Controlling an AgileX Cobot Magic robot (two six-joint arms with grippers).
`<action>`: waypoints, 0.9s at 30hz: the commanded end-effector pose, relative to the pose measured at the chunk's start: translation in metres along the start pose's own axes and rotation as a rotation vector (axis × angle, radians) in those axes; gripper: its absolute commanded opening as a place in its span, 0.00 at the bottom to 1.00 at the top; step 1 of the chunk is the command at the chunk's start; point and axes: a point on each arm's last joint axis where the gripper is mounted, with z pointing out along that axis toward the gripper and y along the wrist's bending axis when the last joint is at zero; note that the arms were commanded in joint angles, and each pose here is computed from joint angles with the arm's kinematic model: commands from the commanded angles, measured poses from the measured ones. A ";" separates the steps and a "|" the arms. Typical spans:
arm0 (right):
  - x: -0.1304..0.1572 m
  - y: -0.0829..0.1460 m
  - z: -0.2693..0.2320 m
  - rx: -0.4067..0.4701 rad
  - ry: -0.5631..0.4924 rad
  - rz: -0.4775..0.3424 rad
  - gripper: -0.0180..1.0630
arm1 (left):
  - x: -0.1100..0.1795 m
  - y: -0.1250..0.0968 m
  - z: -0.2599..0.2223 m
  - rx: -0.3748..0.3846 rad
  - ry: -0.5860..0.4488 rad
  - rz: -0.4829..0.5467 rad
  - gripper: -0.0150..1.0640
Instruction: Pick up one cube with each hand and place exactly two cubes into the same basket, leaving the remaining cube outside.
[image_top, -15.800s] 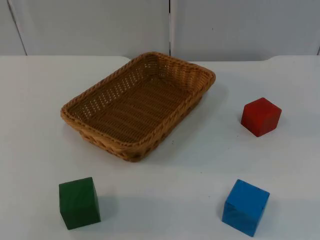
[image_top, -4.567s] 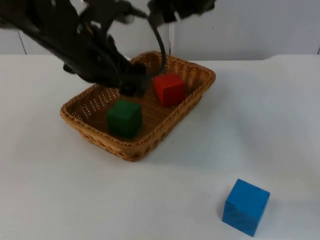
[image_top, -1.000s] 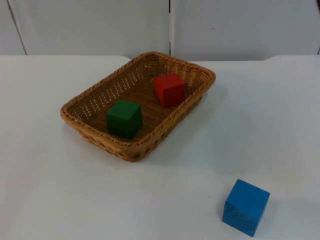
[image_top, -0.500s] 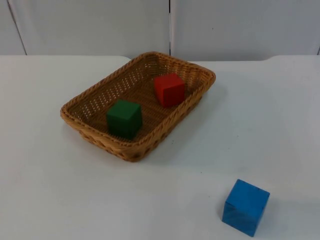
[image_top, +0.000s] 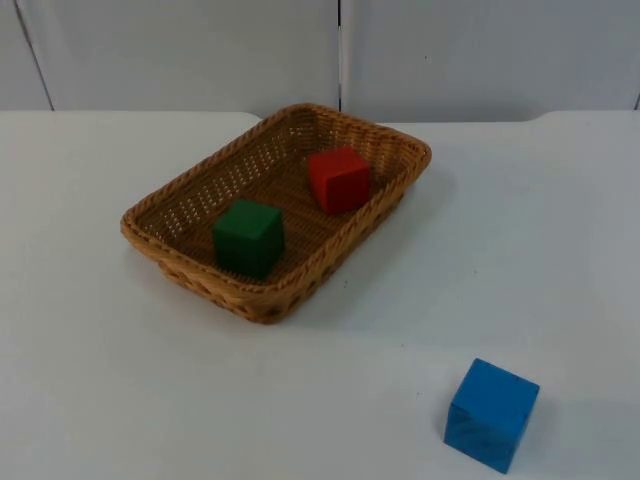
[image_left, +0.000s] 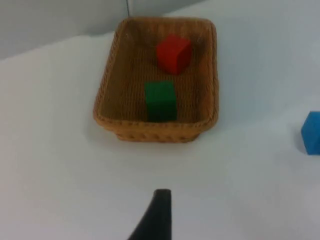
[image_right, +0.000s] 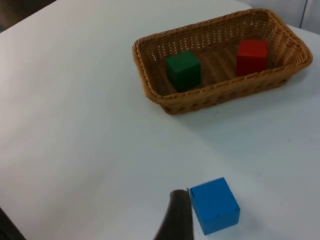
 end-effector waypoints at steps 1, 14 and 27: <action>0.008 0.001 -0.005 0.004 -0.002 0.003 0.65 | 0.004 -0.001 -0.006 0.005 -0.034 -0.016 0.81; 0.042 0.004 -0.051 0.099 -0.063 0.015 0.65 | 0.027 0.004 -0.027 -0.093 -0.027 -0.070 0.81; 0.063 0.011 -0.078 0.104 -0.116 0.019 0.65 | 0.034 0.005 -0.022 -0.093 0.019 -0.055 0.81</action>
